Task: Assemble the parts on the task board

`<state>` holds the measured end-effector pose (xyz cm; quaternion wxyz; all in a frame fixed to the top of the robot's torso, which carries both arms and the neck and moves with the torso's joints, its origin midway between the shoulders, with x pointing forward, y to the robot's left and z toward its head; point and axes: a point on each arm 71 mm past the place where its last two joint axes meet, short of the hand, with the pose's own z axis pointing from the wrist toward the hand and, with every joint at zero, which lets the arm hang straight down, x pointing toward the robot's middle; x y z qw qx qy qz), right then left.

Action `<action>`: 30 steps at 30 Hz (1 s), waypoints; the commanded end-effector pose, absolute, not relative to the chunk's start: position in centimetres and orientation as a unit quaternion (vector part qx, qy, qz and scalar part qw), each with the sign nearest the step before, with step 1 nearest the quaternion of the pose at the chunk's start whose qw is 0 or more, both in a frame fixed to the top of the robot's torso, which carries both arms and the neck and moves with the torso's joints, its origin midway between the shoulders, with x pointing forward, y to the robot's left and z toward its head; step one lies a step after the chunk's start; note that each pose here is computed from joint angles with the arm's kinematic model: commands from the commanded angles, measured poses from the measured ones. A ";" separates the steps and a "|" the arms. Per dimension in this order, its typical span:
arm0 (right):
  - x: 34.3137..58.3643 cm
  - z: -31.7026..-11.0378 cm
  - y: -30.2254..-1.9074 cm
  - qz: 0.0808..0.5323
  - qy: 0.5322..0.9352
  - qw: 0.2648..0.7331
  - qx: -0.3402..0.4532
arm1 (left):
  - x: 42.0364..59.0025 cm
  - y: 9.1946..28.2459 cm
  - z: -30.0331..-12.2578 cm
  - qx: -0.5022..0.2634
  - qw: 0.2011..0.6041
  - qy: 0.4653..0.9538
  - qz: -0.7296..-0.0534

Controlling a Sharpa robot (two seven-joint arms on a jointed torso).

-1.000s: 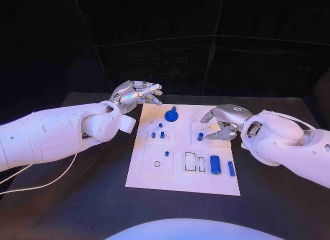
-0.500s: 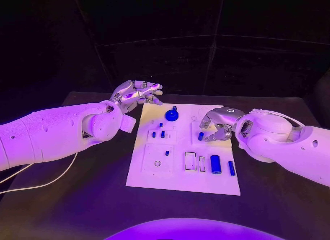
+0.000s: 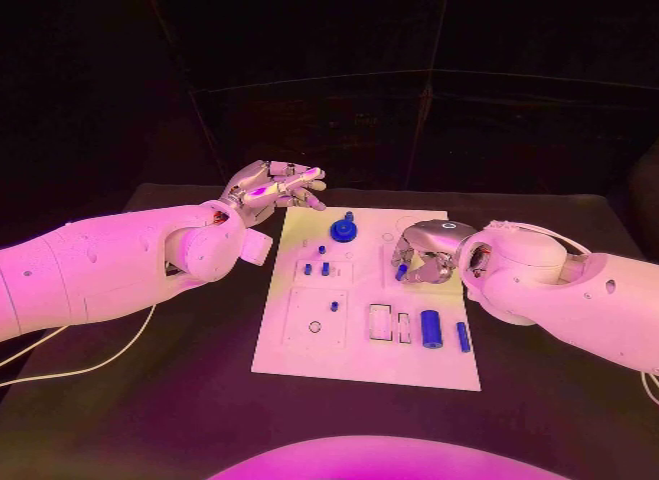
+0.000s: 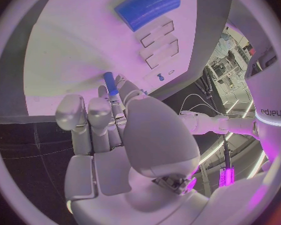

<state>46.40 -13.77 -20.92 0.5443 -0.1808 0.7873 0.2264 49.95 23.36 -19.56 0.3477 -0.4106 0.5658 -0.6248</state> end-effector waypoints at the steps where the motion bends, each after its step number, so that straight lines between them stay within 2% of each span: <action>1: 46.4 -20.9 -13.7 0.232 0.788 0.540 -0.184 | 50.0 23.2 -19.4 -0.408 0.343 0.565 -0.630; 14: 46.6 -21.3 -13.7 0.216 0.789 0.543 -0.193 | 49.9 23.3 -19.4 -0.409 0.343 0.565 -0.629; 30: 45.5 -20.1 -14.1 0.248 0.749 0.590 -0.172 | 50.0 23.5 -19.5 -0.410 0.345 0.565 -0.627</action>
